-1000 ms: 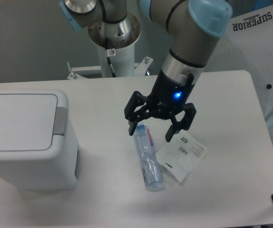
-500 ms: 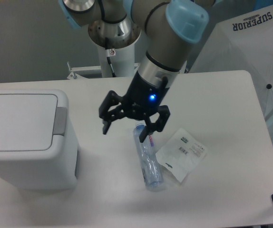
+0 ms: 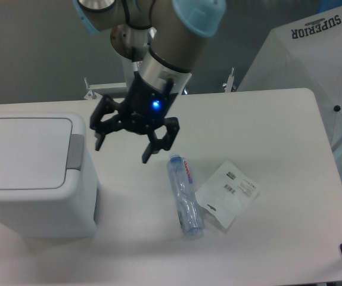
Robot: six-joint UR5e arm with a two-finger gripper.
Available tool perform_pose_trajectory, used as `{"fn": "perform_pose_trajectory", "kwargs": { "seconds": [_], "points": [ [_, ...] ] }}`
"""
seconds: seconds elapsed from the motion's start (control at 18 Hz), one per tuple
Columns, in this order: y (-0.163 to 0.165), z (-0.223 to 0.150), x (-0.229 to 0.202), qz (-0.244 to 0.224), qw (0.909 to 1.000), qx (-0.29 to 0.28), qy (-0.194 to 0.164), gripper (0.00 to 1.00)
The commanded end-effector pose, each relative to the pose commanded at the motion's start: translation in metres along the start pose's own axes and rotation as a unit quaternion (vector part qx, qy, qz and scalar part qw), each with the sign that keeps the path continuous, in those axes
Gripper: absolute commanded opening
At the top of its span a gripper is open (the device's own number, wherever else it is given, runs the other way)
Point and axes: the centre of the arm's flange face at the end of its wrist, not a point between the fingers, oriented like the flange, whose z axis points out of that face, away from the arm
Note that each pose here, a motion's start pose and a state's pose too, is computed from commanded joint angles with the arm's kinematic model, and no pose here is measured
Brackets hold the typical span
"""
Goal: Open the trash can
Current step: 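Move the gripper over the bottle toward the trash can lid, then lower the gripper fingertip onto the lid's hinge edge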
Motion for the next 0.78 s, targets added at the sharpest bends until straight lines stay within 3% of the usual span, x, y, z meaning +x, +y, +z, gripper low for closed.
{"fn": "perform_pose_trajectory", "kwargs": {
  "seconds": [0.78],
  "points": [
    [0.009, 0.008, -0.004, -0.001, 1.0, 0.004, -0.008, 1.0]
  ]
}}
